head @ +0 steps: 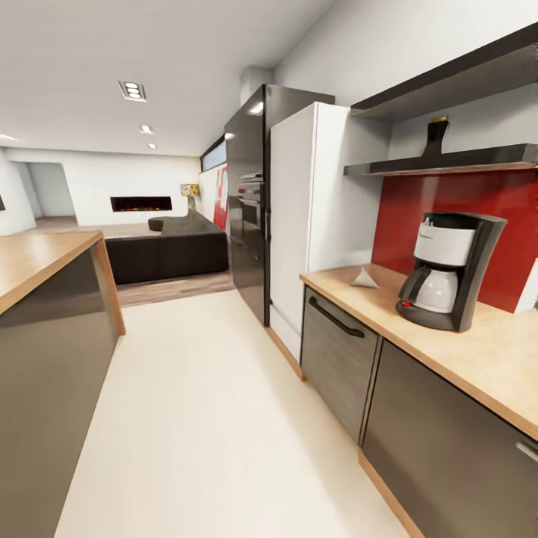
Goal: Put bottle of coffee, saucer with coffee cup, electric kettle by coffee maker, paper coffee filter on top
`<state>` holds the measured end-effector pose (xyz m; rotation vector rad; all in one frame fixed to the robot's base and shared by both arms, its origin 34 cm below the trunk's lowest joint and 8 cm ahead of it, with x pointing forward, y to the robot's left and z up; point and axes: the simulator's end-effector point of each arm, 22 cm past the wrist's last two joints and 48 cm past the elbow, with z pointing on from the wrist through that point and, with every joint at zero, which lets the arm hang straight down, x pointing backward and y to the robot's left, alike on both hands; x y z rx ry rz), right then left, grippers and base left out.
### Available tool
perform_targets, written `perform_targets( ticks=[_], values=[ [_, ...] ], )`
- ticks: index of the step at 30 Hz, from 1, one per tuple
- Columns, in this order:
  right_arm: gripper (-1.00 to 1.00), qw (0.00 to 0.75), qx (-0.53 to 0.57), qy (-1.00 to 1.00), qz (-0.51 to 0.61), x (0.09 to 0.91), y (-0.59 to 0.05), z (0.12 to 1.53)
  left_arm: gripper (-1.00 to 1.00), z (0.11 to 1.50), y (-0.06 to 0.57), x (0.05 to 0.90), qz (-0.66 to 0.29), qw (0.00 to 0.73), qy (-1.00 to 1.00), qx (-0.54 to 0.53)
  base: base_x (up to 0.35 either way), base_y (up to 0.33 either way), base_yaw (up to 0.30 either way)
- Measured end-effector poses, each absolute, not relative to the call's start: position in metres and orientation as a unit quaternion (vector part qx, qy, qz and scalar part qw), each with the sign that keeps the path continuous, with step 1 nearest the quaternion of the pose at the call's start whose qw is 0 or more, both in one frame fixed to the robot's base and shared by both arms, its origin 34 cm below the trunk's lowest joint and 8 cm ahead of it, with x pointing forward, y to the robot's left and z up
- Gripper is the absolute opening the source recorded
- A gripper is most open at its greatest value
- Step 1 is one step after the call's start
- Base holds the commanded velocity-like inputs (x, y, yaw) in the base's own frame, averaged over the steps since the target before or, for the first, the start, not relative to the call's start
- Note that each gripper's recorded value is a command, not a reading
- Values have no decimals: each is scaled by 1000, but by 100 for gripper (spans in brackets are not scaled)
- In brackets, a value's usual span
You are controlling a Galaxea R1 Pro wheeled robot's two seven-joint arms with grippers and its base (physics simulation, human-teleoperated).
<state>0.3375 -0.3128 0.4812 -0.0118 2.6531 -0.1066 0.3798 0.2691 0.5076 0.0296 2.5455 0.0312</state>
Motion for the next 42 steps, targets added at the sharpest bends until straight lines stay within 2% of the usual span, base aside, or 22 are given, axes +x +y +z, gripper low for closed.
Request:
perform_targets(
  ticks=[10,42],
  values=[
    [100,243,-4,969,-39,339,-313,482,100,509,269,381,12,296,955,11,328,49,-176],
    [100,243,-4,969,-40,339,-314,482,100,509,269,382,12,296,955,11,313,191,-21]
  ],
)
